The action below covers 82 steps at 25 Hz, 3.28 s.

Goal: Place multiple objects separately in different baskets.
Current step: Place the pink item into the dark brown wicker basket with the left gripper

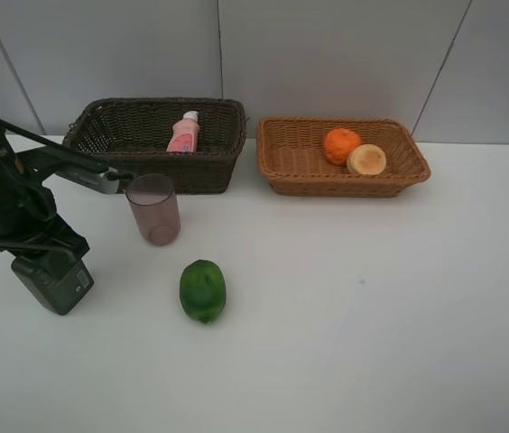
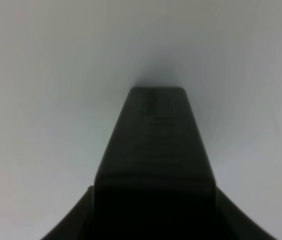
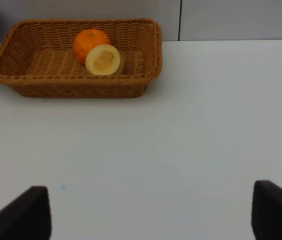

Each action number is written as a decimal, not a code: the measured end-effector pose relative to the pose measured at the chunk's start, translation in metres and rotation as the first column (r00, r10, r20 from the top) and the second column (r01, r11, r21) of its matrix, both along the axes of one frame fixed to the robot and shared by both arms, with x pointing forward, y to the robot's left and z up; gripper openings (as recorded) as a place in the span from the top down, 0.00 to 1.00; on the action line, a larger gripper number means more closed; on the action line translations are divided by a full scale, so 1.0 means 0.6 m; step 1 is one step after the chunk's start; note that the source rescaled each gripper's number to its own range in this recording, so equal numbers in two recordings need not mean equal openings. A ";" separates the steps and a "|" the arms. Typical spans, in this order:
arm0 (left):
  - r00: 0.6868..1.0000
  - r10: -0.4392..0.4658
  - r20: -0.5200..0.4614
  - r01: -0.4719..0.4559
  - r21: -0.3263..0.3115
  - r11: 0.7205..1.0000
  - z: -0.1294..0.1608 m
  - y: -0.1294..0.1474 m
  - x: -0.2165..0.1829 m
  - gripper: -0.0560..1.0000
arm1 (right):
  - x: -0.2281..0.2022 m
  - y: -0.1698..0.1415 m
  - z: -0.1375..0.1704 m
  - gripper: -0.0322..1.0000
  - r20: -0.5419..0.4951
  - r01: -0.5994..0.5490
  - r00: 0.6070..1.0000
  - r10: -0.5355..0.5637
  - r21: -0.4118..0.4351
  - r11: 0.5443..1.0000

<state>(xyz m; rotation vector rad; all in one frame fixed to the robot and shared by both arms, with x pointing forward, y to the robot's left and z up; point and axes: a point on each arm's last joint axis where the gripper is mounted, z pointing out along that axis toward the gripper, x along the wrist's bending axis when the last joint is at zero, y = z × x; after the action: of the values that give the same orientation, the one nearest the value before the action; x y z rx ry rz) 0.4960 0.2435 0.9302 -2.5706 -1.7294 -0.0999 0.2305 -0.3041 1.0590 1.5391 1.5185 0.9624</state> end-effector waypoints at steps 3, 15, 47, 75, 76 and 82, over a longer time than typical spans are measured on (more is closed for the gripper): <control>1.000 0.000 0.001 0.000 0.000 1.000 0.000 0.000 0.000 0.49 | 0.000 0.000 0.000 0.28 0.000 0.000 1.000 0.000 0.000 1.000; 1.000 0.006 -0.001 -0.006 -0.007 1.000 0.000 -0.001 0.000 0.49 | 0.000 0.000 0.000 0.28 0.000 0.000 1.000 0.000 0.000 1.000; 0.884 0.118 0.453 -0.059 -0.142 0.988 0.315 -0.019 0.086 0.49 | 0.000 0.000 0.000 0.28 0.000 0.000 1.000 0.000 0.000 1.000; 0.838 0.186 0.513 -0.155 -0.102 0.983 0.100 -0.051 0.339 0.49 | 0.000 0.000 0.000 0.28 0.001 0.000 1.000 0.000 0.001 1.000; 0.841 0.184 0.509 -0.154 -0.101 0.983 0.093 -0.051 0.341 0.49 | 0.000 0.000 0.000 0.28 0.001 0.000 1.000 0.000 0.001 1.000; 0.854 0.179 0.489 -0.153 -0.092 0.984 0.063 -0.053 0.349 0.49 | 0.000 0.000 0.000 0.28 0.001 0.000 1.000 0.000 0.001 1.000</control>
<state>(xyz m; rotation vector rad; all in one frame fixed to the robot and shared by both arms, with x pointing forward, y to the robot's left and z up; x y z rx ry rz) 0.7051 0.2115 0.9678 -2.5667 -2.1253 -0.7877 0.2305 -0.3041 1.0591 1.5393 1.5174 0.9634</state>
